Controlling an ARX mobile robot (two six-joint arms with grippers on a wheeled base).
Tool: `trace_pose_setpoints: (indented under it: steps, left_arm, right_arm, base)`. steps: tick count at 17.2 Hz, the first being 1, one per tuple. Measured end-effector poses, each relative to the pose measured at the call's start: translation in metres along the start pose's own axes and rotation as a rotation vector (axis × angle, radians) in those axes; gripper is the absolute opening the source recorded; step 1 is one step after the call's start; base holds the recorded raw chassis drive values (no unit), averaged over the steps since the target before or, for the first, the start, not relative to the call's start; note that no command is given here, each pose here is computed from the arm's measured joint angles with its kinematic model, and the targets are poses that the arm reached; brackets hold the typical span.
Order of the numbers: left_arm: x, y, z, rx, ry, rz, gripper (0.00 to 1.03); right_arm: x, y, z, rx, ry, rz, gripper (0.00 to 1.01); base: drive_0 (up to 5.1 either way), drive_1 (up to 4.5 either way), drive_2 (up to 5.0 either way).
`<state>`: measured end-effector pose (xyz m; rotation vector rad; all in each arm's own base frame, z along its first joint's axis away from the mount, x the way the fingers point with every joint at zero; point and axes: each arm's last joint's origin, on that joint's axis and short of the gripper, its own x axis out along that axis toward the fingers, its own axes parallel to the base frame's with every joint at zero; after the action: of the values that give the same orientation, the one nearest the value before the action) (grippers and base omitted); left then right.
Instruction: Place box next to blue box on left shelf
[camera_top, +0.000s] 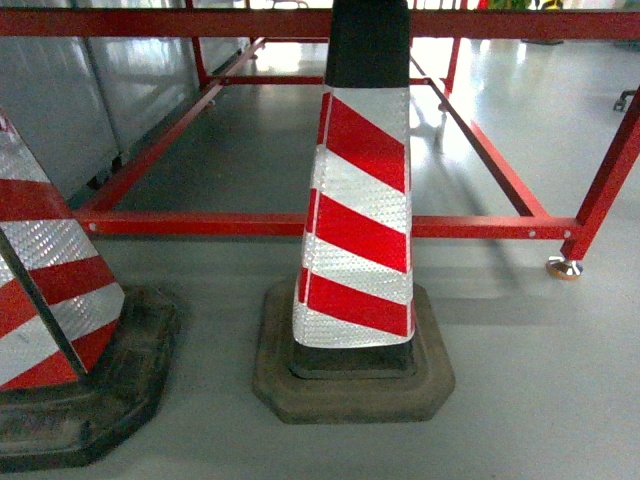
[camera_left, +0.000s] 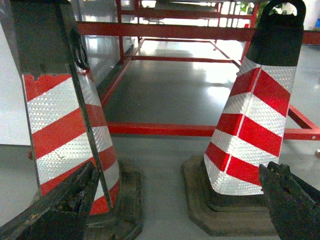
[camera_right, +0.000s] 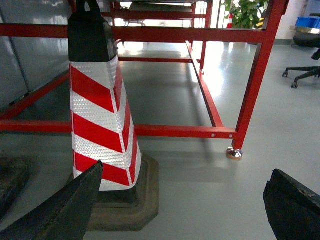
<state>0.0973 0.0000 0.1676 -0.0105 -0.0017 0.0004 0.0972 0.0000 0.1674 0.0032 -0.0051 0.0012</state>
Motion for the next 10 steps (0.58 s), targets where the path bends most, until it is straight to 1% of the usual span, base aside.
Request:
trace_pose_setpoints:
  steps: [10]
  left_arm:
    - [0.0, 0.0, 0.0, 0.0, 0.0, 0.0, 0.98]
  right_arm:
    - [0.0, 0.0, 0.0, 0.0, 0.0, 0.0, 0.98]
  base:
    - [0.0, 0.0, 0.0]
